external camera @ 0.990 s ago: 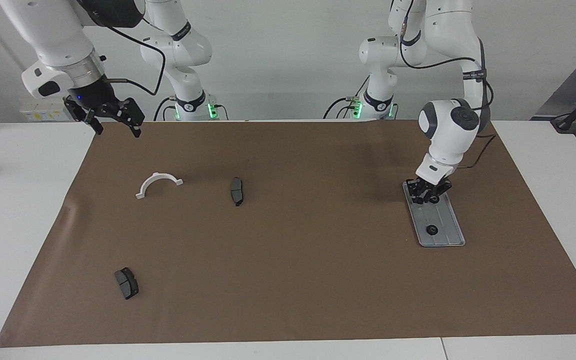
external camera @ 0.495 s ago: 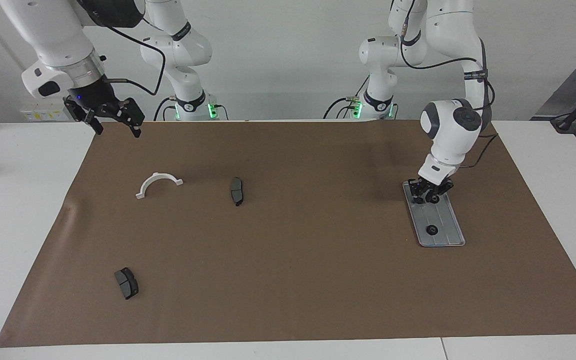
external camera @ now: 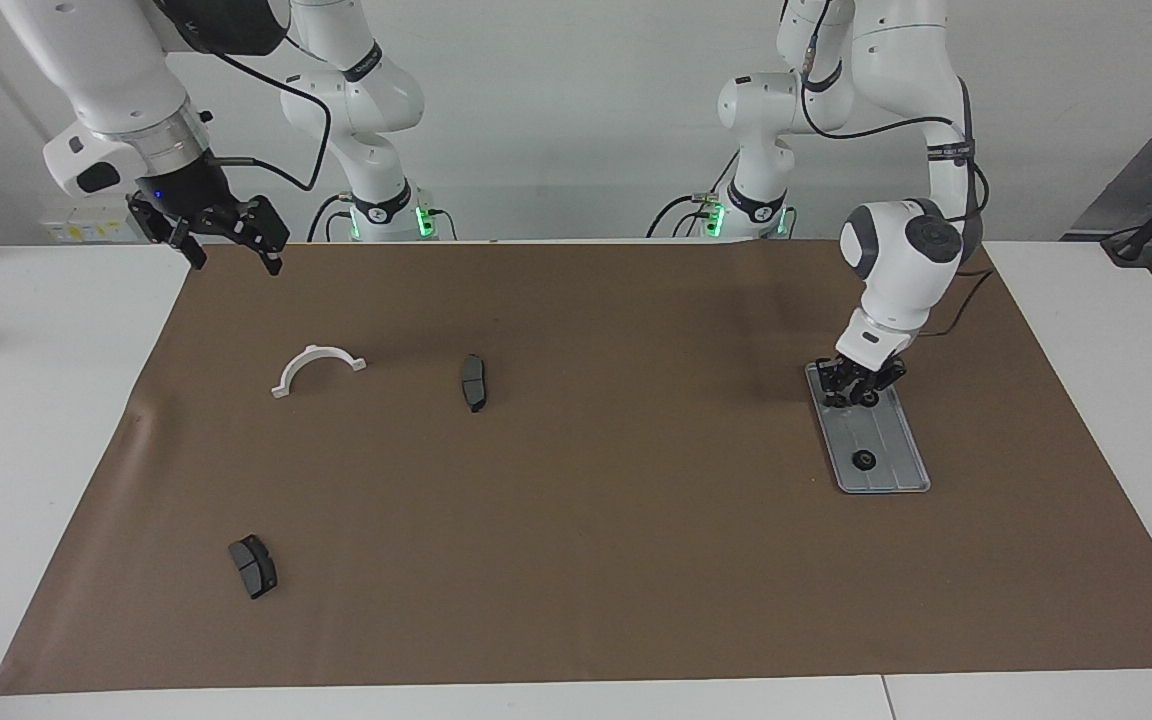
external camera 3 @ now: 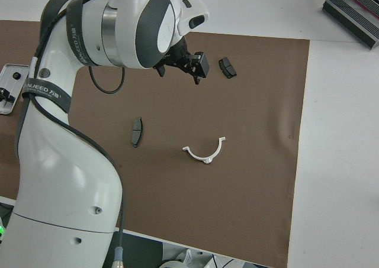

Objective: Place bearing gear from tray to pile
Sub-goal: 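Grasp a black bearing gear on the tray with the left gripper, then carry the gear toward the table center while the right gripper approaches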

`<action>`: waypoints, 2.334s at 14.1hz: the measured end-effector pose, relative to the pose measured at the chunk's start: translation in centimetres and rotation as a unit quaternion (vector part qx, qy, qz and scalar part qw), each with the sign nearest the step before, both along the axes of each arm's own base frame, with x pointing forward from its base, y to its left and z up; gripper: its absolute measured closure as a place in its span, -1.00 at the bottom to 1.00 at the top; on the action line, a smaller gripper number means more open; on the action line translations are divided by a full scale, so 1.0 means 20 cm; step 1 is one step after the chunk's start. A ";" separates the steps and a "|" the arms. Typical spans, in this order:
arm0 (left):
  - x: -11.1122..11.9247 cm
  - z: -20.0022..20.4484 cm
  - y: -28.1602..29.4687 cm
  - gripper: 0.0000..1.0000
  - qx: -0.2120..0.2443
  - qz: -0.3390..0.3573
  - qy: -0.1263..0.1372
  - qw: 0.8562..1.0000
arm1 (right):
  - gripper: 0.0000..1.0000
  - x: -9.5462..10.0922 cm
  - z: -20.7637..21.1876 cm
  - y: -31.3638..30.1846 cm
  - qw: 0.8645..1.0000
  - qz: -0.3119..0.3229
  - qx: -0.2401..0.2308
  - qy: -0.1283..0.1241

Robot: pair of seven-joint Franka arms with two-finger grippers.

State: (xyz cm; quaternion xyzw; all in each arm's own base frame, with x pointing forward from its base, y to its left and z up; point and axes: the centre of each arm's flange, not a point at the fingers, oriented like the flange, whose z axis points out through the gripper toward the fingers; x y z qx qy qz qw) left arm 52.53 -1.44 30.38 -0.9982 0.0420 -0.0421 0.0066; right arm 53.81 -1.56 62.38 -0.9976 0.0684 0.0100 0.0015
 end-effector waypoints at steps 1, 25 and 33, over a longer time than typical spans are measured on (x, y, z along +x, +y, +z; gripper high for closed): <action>0.00 0.00 0.00 0.37 0.000 0.000 -0.001 1.000 | -1.00 0.00 0.00 0.00 1.000 0.000 0.000 0.000; 0.13 0.23 -1.71 0.52 -0.029 -0.005 -0.042 0.999 | -1.00 0.00 0.00 -0.01 1.000 -0.002 0.000 0.000; 0.20 0.15 -1.89 0.52 -0.046 0.005 -0.064 0.997 | -1.00 0.07 -0.09 0.00 0.999 0.001 -0.001 -0.037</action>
